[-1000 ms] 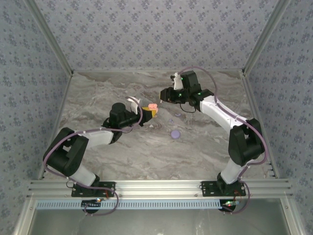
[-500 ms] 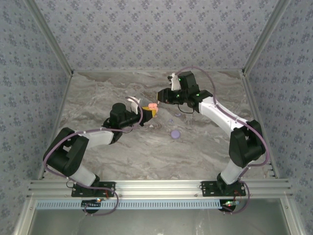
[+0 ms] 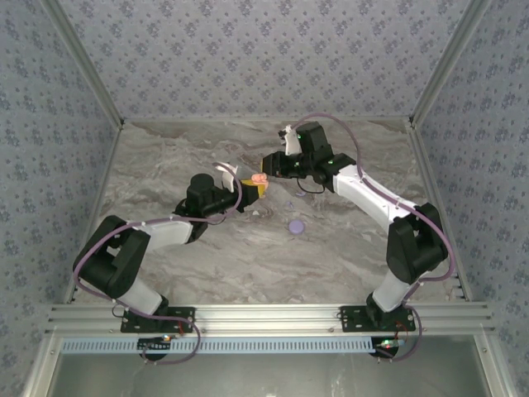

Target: Insert the wireless bluetooth earbuds into the charging case

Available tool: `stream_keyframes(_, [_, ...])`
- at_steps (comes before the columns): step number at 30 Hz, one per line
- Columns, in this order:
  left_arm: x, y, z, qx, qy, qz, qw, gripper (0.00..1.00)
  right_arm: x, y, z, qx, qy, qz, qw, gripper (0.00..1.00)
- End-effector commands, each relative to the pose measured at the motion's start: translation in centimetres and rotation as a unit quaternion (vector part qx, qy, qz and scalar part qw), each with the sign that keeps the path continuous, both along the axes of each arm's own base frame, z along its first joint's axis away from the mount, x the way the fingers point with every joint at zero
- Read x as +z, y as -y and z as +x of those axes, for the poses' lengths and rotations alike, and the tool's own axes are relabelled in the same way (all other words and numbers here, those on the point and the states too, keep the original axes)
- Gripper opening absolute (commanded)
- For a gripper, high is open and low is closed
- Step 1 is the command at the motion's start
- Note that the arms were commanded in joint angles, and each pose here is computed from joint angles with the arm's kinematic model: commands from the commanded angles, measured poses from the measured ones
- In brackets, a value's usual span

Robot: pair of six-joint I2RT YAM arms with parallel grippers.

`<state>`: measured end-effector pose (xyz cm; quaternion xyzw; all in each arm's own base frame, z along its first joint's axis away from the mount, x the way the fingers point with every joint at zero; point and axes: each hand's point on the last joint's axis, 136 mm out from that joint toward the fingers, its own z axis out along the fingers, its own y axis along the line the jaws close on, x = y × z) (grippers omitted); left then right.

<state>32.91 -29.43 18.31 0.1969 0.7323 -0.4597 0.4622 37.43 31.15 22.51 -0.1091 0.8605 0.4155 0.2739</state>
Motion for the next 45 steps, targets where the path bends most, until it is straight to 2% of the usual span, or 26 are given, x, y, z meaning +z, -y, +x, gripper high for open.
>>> stream_keyframes(1, [2.8, 0.5, 0.7, 0.002, 0.032, -0.026, 0.999, 0.1, 1.3, -0.3, 0.1, -0.003, 0.015, 0.008, 1.0, 0.25])
stream_keyframes(24, [4.1, 0.5, 0.5, 0.0, 0.032, -0.05, 0.998, 0.1, -0.2, -0.7, -0.1, 0.002, 0.006, -0.009, 1.0, 0.25])
stream_keyframes(45, [3.7, 0.6, 0.7, 0.005, 0.013, -0.052, 0.999, 0.1, -0.5, -1.1, -0.1, -0.004, 0.006, -0.012, 1.0, 0.25])
